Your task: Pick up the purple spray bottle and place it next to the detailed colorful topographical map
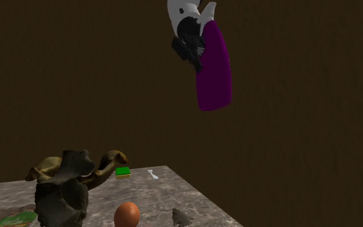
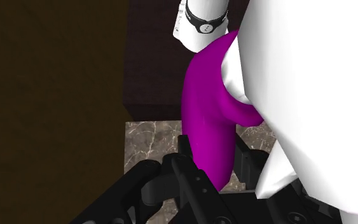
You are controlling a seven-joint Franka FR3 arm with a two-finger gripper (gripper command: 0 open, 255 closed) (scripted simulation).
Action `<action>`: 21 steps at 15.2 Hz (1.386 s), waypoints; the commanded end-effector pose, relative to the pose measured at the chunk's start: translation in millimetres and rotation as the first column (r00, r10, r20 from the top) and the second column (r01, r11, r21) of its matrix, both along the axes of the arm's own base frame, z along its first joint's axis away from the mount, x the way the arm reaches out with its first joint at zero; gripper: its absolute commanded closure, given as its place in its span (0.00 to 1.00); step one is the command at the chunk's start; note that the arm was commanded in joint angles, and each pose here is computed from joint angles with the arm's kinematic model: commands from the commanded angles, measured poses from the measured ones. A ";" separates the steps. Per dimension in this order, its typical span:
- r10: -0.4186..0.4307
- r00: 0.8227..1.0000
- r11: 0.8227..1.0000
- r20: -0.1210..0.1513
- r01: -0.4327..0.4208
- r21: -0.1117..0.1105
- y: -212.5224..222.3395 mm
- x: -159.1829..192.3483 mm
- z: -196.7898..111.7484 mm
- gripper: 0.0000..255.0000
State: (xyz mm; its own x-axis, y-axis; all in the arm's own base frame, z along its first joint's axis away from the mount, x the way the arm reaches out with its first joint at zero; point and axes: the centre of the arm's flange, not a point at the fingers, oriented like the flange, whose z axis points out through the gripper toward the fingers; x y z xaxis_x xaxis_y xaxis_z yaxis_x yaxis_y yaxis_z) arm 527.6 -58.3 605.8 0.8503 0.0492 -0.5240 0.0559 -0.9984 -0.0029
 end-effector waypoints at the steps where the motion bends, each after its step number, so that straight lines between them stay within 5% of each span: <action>1: 0.000 1.000 1.000 0.000 0.000 0.000 13.9 -1.8 5.1 1.00; 21: 0.000 1.000 1.000 0.000 0.000 0.000 277.1 -23.4 6.5 1.00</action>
State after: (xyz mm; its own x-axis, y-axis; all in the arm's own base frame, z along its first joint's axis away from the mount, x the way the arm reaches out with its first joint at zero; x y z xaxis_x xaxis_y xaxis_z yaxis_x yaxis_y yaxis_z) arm 505.7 202.3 612.3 0.8501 0.0504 -0.5242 0.0574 -0.9983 -0.0030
